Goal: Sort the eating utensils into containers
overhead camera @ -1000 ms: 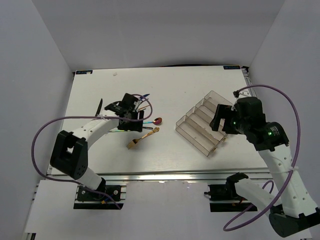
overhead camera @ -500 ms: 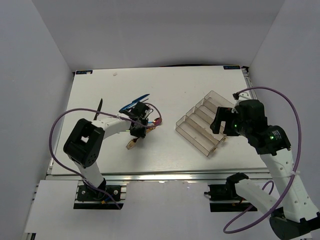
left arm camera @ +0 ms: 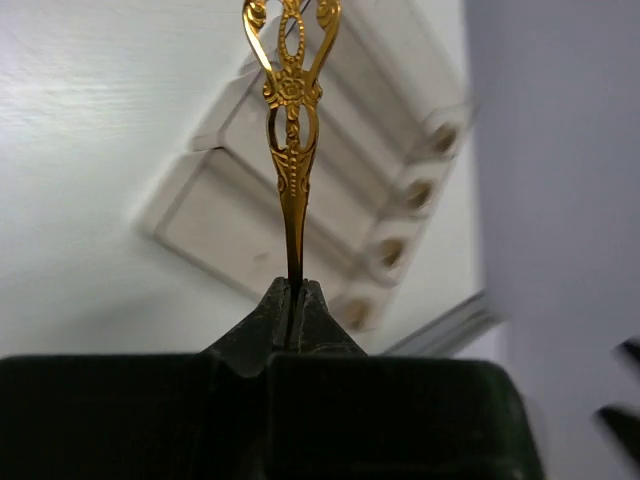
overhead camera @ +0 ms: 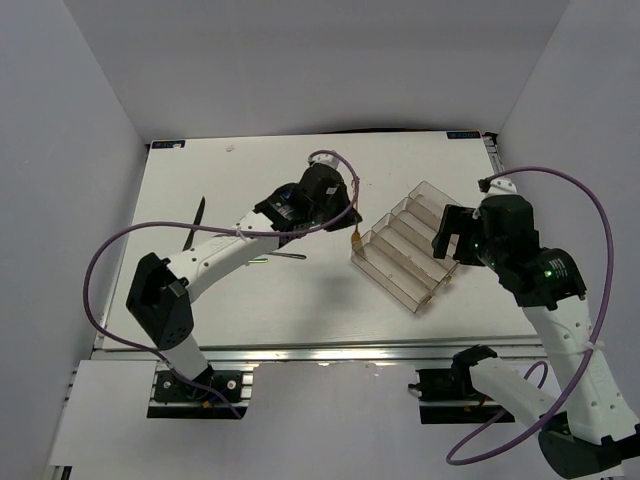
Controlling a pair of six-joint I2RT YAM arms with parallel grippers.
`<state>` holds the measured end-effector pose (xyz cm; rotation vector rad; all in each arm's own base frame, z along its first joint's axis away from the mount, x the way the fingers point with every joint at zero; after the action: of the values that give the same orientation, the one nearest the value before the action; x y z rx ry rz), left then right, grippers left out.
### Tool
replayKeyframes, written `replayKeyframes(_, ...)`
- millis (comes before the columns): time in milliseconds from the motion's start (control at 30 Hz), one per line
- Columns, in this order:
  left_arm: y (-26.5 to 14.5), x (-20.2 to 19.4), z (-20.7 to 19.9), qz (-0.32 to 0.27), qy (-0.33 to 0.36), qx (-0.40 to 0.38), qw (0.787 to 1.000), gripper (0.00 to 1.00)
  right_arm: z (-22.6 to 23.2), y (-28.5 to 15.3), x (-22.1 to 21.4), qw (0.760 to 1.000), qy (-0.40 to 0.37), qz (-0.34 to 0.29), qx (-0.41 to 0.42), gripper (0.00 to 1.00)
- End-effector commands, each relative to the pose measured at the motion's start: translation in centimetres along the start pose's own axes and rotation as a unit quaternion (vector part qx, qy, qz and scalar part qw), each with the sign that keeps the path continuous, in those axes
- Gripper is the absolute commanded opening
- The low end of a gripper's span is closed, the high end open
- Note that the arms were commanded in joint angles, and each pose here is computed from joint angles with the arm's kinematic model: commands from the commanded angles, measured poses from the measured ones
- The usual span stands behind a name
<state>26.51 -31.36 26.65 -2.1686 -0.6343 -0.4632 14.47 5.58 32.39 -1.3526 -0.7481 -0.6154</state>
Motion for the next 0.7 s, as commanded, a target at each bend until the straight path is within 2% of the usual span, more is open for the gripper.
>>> replayKeyframes(0,3.1,-0.8,-2.4,-0.019,-0.298,-0.073,0.951,0.00,-0.1,-1.3,2.1,0.999,0.016,-0.047,-0.013,0.89)
replayKeyframes(100,3.5,-0.9,-3.3,-0.049,-0.356,-0.100,0.928,0.00,-0.2,-1.8,2.5,0.998,0.013,-0.056,-0.016,0.89)
replayKeyframes(167,3.3,0.1,-4.8,-0.076,-0.383,-0.147,0.909,0.00,-0.3,-2.1,2.7,0.998,0.014,-0.056,-0.018,0.89)
replayKeyframes(300,4.3,-0.8,-6.1,-0.085,-0.409,-0.140,0.898,0.00,-0.2,-2.6,3.0,0.998,0.015,-0.052,-0.015,0.89)
replayKeyframes(400,5.2,-2.2,-6.4,-0.087,-0.421,-0.117,0.895,0.00,-0.2,-3.0,3.1,0.998,0.012,-0.053,-0.011,0.89)
replayKeyframes(533,5.9,-4.4,-5.9,-0.082,-0.417,-0.071,0.902,0.00,-0.2,-3.2,3.3,0.999,0.004,-0.053,-0.007,0.89)
replayKeyframes(667,6.8,-6.6,-5.6,-0.057,-0.428,-0.066,0.899,0.00,-0.3,-3.3,3.4,0.998,0.000,-0.058,-0.009,0.89)
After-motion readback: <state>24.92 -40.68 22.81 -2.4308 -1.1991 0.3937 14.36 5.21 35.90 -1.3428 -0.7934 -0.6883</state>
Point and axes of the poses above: each gripper's point midway between its finger pads, its own y axis out along the fingers, its own z axis along the line the jaws close on, x = y × z, the point moved 9 cm from there along -y, back along the fingers, and after that the axes turned 8 degrees about -y, right-handed, at the moved point
